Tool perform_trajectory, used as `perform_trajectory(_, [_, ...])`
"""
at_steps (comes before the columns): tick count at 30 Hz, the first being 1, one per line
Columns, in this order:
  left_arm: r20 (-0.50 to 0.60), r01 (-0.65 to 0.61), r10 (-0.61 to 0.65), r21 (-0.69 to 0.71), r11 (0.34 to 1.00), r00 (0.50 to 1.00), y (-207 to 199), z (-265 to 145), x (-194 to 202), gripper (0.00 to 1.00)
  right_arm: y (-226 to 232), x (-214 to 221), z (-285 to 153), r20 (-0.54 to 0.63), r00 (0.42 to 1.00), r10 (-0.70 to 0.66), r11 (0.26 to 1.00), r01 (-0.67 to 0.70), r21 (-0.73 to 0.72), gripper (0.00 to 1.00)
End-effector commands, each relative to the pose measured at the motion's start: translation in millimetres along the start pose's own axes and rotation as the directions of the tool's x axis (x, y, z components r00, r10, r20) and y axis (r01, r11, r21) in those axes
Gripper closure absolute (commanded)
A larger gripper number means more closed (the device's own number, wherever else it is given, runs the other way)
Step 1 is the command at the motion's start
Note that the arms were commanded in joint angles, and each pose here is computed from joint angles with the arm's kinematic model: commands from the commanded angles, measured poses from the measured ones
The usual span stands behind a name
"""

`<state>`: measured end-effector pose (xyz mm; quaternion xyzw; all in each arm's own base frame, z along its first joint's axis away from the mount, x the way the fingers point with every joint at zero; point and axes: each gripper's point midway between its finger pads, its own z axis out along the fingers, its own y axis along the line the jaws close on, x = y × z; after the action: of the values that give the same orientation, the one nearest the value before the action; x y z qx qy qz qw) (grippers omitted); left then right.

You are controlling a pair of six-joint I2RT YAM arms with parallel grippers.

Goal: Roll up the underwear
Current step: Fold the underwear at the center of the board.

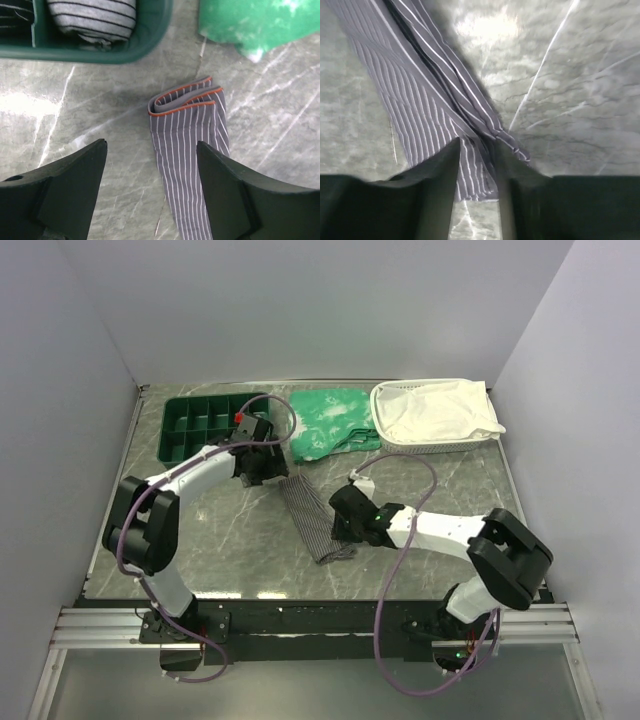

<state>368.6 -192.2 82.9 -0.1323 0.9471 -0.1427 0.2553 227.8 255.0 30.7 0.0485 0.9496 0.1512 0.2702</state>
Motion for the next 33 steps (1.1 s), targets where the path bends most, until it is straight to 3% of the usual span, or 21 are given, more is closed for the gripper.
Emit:
perform_trajectory(1, [0.055, -0.059, 0.052, 0.132, 0.989, 0.997, -21.1, -21.2, -10.5, 0.26, 0.8, -38.2, -26.5, 0.146, 0.989, 0.008, 1.0, -0.008, 0.0, 0.57])
perform_trajectory(4, [0.043, -0.087, 0.079, 0.196, 0.977, 0.996, -29.5, -23.8, -4.9, 0.39, 8.3, -45.5, -38.2, 0.17, 0.985, 0.009, 0.999, -0.001, -0.044, 0.48])
perform_trajectory(7, [0.012, -0.115, 0.116, 0.275, 0.954, 0.993, -41.8, -24.7, 2.9, 0.52, 17.1, -45.9, -43.7, 0.162, 0.987, 0.001, 0.996, 0.014, -0.089, 0.52])
perform_trajectory(10, [0.002, -0.138, 0.146, 0.334, 0.932, 0.989, -53.7, -21.2, 4.8, 0.67, 31.8, -40.1, -44.9, 0.128, 0.992, -0.022, 0.985, 0.043, -0.164, 0.71])
perform_trajectory(11, [-0.017, -0.14, 0.156, 0.359, 0.923, 0.988, -58.3, -17.4, 8.5, 0.74, 34.0, -38.2, -44.3, 0.119, 0.993, -0.028, 0.983, 0.049, -0.176, 0.82])
perform_trajectory(14, [-0.045, -0.149, 0.184, 0.414, 0.898, 0.982, -69.5, -12.1, 12.9, 0.81, 46.4, -25.7, -41.0, 0.062, 0.996, -0.063, 0.968, 0.076, -0.24, 0.96])
perform_trajectory(19, [-0.081, -0.158, 0.221, 0.469, 0.869, 0.972, -82.4, 1.2, 18.9, 0.86, 54.5, -10.1, -28.7, -0.008, 0.995, -0.097, 0.958, 0.092, -0.27, 1.0])
perform_trajectory(26, [-0.118, -0.162, 0.237, 0.446, 0.88, 0.964, -75.7, 22.1, 27.4, 0.89, 54.6, 2.2, -16.7, -0.059, 0.992, -0.115, 0.96, 0.095, -0.264, 1.0])
perform_trajectory(33, [-0.096, -0.174, 0.238, 0.434, 0.884, 0.967, -78.3, 35.8, 18.7, 0.91, 30.4, 23.1, -1.6, -0.127, 0.984, -0.123, 0.979, 0.099, -0.178, 1.0])
